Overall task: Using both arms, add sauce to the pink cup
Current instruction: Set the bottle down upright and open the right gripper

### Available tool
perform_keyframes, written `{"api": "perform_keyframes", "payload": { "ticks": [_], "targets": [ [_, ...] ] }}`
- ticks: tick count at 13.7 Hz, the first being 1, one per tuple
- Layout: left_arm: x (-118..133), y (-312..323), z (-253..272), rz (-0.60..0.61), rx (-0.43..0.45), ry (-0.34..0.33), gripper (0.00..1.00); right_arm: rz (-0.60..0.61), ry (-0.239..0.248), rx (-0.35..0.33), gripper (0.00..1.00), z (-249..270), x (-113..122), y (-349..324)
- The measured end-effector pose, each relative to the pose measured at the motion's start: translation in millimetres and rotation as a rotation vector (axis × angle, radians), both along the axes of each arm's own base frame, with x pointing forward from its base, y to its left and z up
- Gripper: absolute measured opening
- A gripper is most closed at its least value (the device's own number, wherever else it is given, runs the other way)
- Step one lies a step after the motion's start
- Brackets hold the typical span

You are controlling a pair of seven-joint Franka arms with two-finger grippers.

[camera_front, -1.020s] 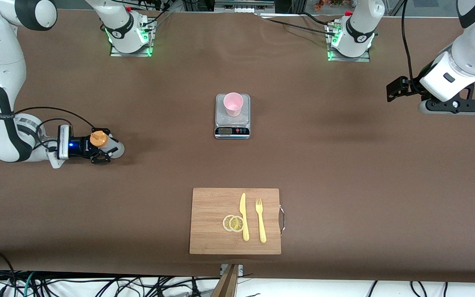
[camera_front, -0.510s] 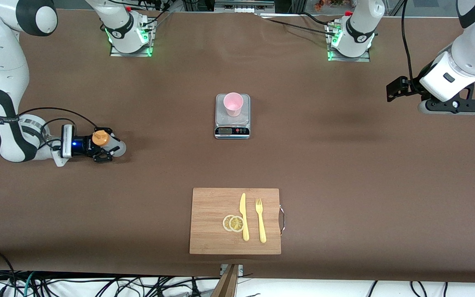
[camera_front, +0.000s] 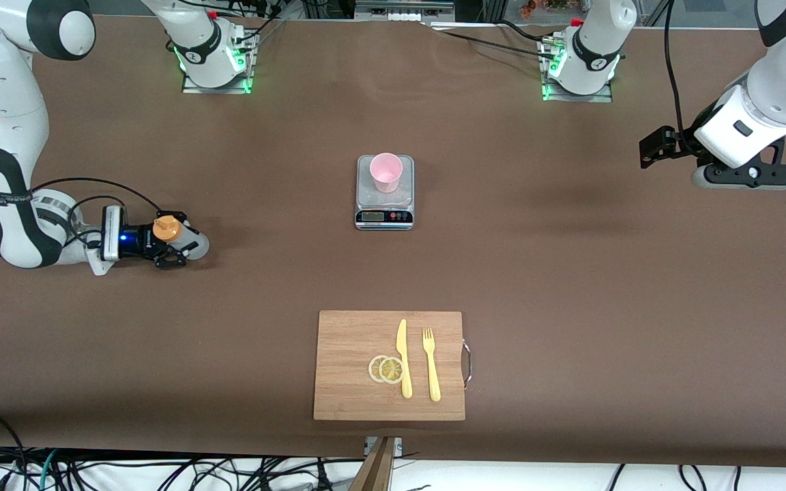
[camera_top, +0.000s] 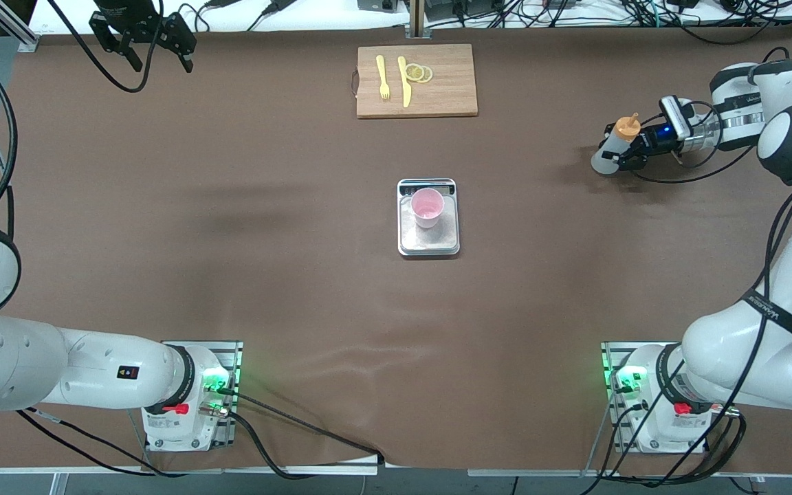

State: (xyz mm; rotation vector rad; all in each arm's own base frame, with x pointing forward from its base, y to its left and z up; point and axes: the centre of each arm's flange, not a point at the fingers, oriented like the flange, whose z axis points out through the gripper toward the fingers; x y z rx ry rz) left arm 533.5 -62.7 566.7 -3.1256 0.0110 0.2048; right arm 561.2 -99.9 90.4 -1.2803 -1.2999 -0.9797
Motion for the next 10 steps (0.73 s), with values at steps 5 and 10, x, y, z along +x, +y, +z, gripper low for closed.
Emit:
{"api": "perform_keyframes", "payload": {
  "ticks": [5, 10],
  "targets": [
    [0.0, 0.0, 0.0, 0.000, 0.000, 0.000, 1.00, -0.002, -0.014, -0.002, 0.91, 1.2, 1.7, -2.2],
    [0.0, 0.0, 0.0, 0.000, 0.000, 0.000, 1.00, -0.028, -0.020, -0.016, 1.00, 2.5, 1.4, -18.7]
  ]
}}
